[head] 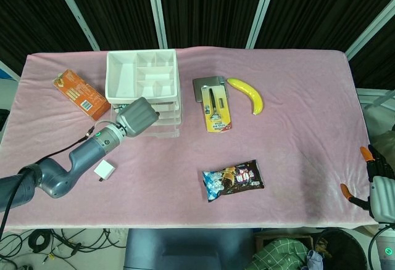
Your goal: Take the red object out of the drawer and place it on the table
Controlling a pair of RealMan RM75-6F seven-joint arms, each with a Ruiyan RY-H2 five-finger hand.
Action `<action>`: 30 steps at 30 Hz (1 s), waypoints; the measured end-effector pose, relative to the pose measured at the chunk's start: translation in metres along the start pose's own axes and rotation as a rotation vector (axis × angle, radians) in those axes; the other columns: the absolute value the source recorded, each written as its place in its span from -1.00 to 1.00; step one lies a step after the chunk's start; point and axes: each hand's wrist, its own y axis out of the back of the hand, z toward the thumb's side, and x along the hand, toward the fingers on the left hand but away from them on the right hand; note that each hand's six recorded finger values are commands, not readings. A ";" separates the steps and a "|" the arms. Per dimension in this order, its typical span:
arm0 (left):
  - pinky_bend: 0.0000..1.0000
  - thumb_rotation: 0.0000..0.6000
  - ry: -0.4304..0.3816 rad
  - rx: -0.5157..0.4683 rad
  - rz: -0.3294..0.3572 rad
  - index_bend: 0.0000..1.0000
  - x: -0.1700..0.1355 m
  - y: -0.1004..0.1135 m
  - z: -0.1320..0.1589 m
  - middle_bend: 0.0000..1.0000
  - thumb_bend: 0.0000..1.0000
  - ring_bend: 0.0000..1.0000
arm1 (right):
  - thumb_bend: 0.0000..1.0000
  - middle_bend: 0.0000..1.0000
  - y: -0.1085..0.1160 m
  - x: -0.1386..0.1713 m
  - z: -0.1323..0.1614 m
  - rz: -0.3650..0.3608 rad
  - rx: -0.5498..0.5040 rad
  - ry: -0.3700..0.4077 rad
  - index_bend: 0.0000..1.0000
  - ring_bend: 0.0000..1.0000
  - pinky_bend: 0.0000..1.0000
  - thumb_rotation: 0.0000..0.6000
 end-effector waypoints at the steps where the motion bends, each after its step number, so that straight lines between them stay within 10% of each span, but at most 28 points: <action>1: 1.00 1.00 -0.001 0.000 -0.001 0.00 0.000 0.000 0.000 1.00 -0.47 1.00 | -0.60 -1.00 0.000 0.000 0.000 0.000 -0.001 0.000 -1.00 -1.00 -0.75 1.00; 18: 1.00 1.00 0.015 -0.015 0.022 0.14 -0.003 0.009 -0.006 1.00 -0.29 1.00 | -0.60 -1.00 0.000 0.000 0.000 0.001 0.000 0.000 -1.00 -1.00 -0.75 1.00; 30: 1.00 1.00 0.075 -0.087 0.178 0.14 -0.030 0.079 -0.038 1.00 -0.29 1.00 | -0.60 -1.00 0.001 0.000 0.000 -0.001 0.004 0.000 -1.00 -1.00 -0.75 1.00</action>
